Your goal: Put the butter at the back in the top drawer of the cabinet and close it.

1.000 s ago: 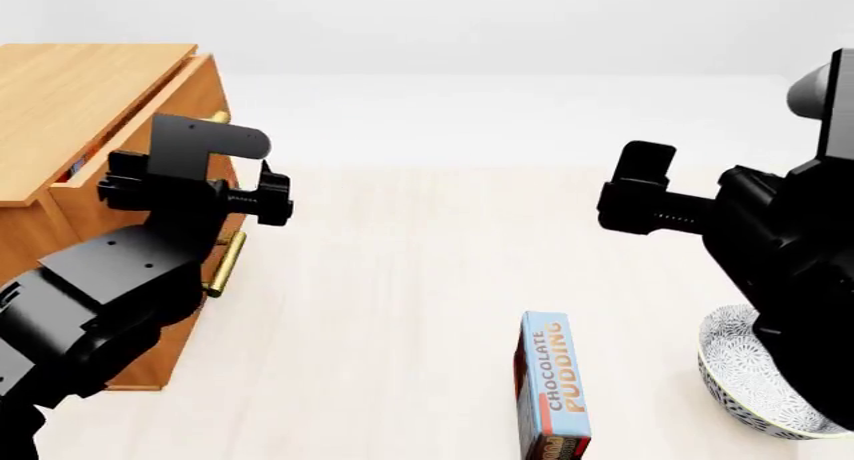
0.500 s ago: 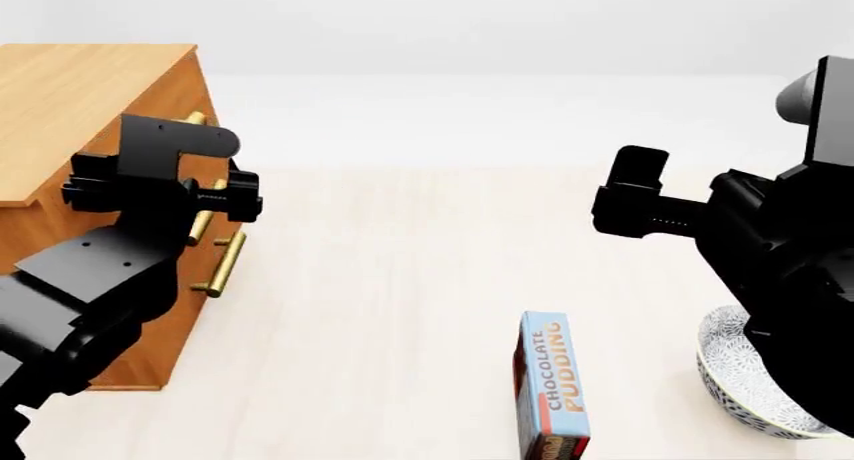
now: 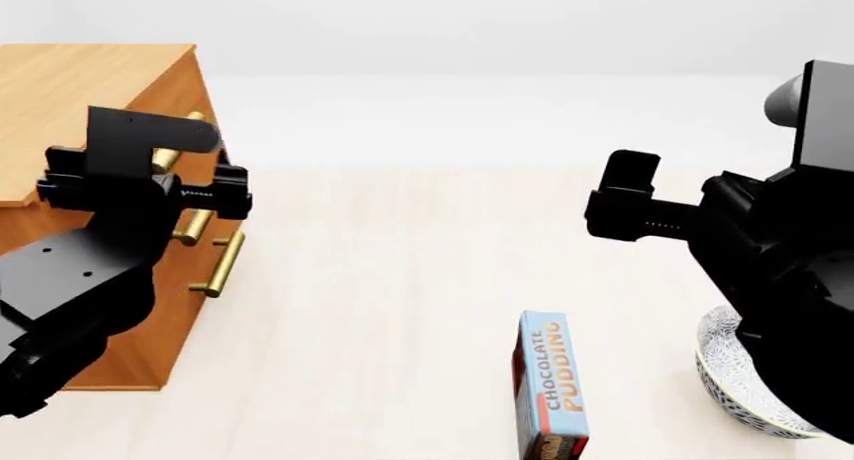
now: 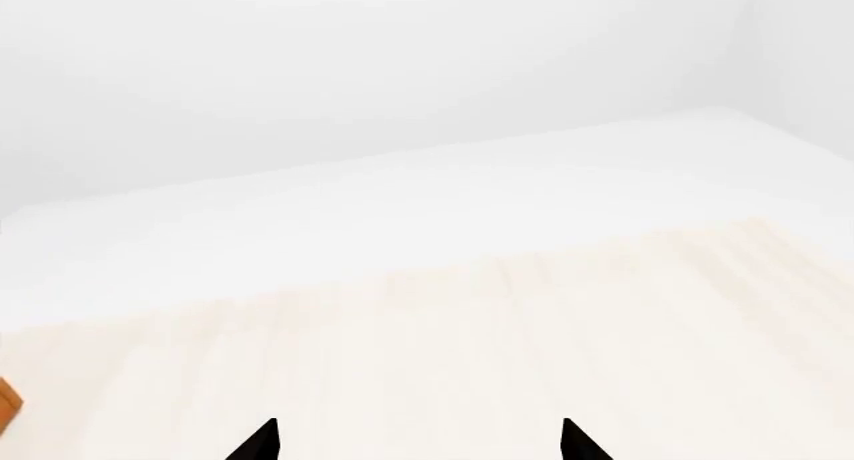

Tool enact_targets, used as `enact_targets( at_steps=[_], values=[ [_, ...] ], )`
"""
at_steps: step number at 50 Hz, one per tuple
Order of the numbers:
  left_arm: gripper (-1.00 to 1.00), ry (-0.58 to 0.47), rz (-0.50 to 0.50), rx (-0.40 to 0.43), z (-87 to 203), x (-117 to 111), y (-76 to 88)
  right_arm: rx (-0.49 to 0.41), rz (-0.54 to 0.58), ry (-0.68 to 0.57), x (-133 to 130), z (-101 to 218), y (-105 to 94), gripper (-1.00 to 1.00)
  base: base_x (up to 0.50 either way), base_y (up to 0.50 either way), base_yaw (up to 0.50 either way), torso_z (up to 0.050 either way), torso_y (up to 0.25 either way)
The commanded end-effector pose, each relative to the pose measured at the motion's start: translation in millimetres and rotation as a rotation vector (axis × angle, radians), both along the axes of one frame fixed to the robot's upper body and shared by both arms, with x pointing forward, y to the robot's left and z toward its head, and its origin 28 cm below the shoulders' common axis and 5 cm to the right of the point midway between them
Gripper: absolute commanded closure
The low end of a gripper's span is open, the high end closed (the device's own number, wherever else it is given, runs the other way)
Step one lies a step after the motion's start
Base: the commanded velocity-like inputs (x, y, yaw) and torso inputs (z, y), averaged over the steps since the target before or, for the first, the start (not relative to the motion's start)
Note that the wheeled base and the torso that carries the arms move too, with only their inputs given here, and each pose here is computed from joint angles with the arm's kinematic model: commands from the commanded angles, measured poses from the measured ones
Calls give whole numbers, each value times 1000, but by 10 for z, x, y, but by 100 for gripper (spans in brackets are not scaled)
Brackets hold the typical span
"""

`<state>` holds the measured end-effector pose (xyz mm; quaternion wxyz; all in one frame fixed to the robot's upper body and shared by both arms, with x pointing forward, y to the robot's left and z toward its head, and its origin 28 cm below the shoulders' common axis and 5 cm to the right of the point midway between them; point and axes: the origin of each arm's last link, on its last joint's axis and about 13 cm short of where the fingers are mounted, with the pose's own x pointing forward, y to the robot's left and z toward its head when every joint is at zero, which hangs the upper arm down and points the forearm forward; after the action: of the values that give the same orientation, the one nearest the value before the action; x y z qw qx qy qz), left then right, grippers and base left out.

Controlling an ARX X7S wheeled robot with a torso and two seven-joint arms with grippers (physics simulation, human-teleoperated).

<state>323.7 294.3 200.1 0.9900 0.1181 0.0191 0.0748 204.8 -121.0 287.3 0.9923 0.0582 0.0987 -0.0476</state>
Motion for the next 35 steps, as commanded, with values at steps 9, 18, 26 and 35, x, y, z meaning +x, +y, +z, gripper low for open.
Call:
enact_targets(
  at_steps=[9,18,26,35],
  values=[
    [-100,-165,-124,63,510,-864,-165,9,18,-12,-66,3,29,-100,0,0,0,0,0],
    [-100,-213,-159,64,547,-1213,-212,4,44,-37,-243,0,84,-100,0,0,0,0,0],
    [-100,-266,-179,28,575,-1506,-246,-14,48,-72,-408,-54,119,-100,0,0,0,0,0],
    [-100,-338,-223,59,556,-1867,-355,-17,52,-117,-563,-93,122,-100,0,0,0,0,0]
  ],
)
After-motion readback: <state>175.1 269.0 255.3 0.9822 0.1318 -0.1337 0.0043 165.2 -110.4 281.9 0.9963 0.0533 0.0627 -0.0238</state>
